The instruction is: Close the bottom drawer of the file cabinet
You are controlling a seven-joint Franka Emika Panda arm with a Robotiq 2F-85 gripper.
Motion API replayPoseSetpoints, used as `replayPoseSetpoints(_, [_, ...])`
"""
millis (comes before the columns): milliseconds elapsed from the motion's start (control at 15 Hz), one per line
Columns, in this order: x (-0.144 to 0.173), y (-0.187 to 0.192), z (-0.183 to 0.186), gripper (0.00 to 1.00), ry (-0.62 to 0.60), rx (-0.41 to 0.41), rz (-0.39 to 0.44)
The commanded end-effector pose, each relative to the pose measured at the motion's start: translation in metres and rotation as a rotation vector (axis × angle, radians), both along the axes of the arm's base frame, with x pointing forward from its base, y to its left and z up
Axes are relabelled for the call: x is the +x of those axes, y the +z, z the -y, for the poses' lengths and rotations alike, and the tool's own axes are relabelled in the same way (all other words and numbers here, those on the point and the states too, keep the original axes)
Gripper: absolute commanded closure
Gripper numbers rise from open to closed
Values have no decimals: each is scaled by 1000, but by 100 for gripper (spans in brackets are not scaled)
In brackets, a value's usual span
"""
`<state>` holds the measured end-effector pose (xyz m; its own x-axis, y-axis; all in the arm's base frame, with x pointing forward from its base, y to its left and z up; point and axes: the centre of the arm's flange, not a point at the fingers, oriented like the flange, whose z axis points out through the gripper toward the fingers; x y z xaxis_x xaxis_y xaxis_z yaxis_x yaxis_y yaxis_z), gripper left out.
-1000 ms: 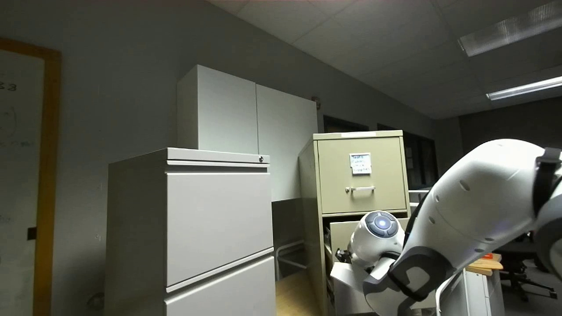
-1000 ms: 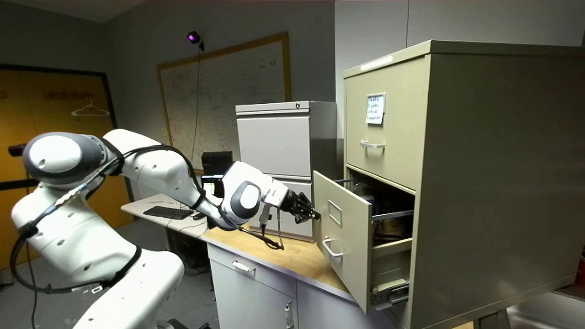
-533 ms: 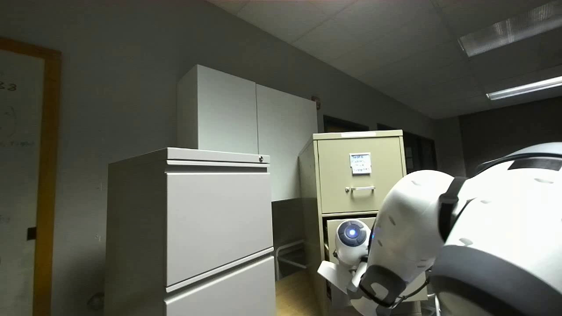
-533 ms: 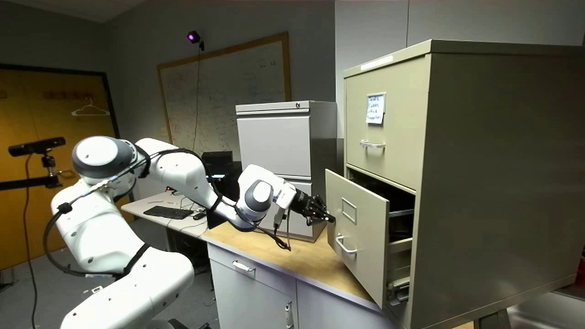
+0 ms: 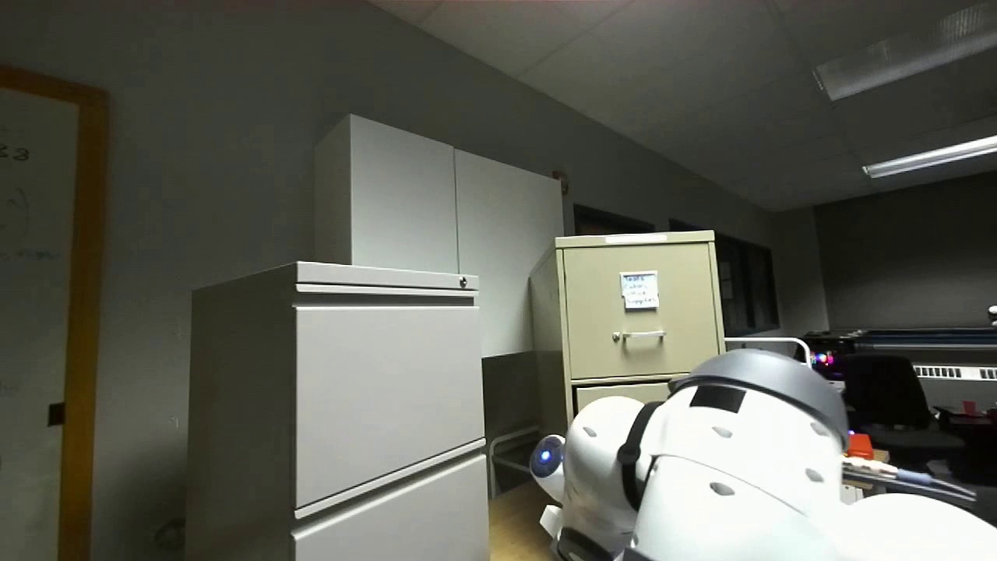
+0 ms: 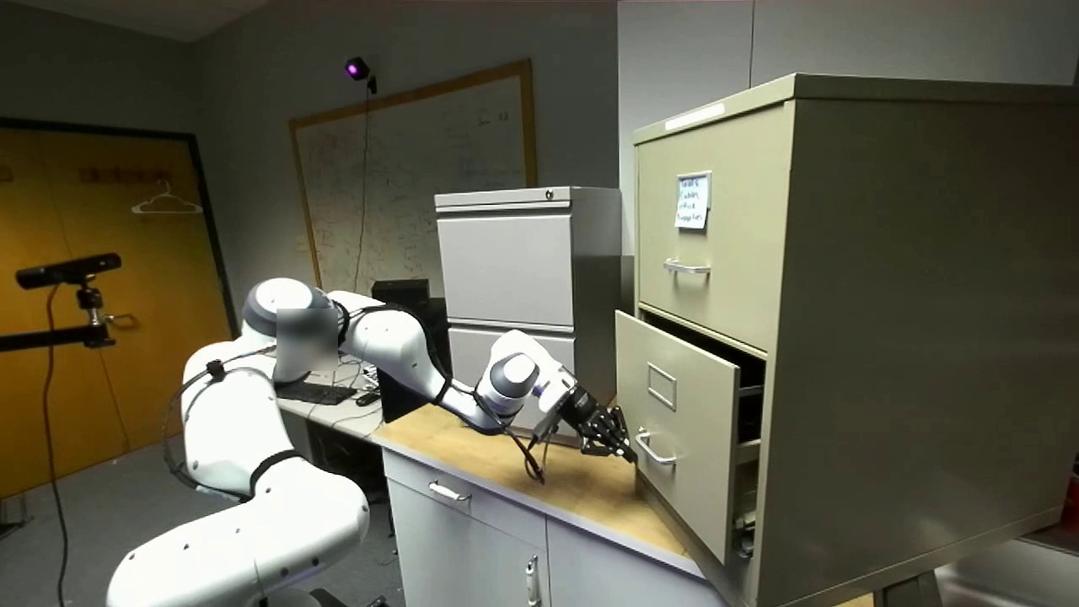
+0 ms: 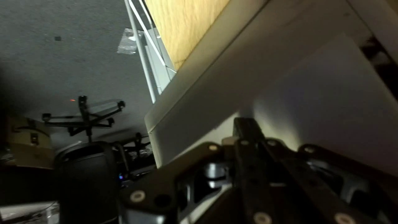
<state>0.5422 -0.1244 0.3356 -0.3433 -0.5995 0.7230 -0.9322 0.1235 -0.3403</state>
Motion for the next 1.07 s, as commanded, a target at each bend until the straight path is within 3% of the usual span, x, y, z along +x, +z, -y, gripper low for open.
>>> replayPoseSetpoints(0, [80,-31,18,96,-102,-13,4])
replayPoseSetpoints(133, [102,-50,15,97,-121,24,-2])
replayPoseSetpoints(267, [122,-61,12,98,-65,97,-19])
replayPoseSetpoints(333, [103,-35,-11,97,-9,143,-14])
replayPoseSetpoints(600, [78,30,-36,95,146,205,23])
replayPoseSetpoints(1000, [19,127,-42,98,324,346,48])
